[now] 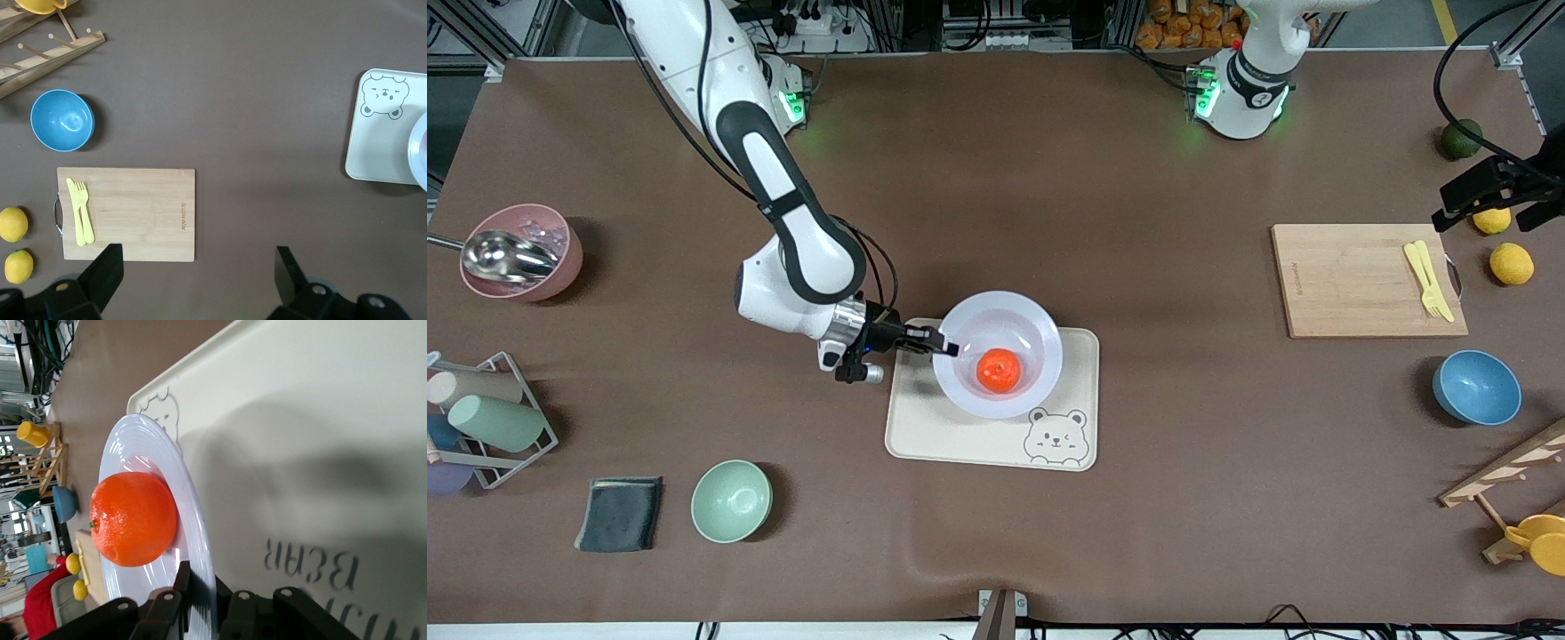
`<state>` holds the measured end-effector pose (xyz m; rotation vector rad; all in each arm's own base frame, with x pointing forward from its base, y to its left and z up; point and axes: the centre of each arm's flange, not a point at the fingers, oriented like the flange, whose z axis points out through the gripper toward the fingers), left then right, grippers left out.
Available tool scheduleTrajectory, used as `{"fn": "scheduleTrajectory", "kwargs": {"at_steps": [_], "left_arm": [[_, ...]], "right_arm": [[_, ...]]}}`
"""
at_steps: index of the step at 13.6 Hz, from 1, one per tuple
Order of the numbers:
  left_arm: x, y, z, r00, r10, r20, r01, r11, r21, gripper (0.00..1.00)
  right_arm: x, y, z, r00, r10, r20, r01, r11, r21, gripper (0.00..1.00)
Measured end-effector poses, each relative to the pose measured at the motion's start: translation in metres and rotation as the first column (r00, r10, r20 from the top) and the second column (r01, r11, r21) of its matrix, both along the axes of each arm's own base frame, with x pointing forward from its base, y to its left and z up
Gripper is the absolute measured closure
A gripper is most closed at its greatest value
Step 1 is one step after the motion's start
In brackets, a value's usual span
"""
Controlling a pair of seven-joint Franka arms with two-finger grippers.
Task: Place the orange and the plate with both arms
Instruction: 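Slide the white plate onto the bear tray with the right gripper, then open the right gripper to release the plate rim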
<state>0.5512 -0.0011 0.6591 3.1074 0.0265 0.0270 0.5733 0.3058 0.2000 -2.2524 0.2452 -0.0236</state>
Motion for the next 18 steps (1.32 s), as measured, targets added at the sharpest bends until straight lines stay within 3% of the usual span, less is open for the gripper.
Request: {"fn": "scheduleTrajectory", "kwargs": {"at_steps": [4, 13, 18], "left_arm": [[0.0, 0.0, -0.002, 1.0, 0.0, -0.005, 0.0, 1.0, 0.0, 0.0], [0.001, 0.0, -0.007, 1.0, 0.0, -0.014, 0.0, 1.0, 0.0, 0.0], [0.0, -0.001, -0.009, 1.0, -0.003, -0.024, 0.003, 1.0, 0.0, 0.0]], "right_arm": [[0.015, 0.001, -0.012, 0.999, -0.023, 0.026, 0.024, 0.999, -0.028, 0.92], [0.012, 0.007, -0.042, 1.0, -0.015, -0.001, 0.014, 0.999, -0.052, 0.89], [0.012, 0.006, -0.044, 1.0, -0.007, -0.001, 0.007, 0.998, -0.06, 0.39]]}}
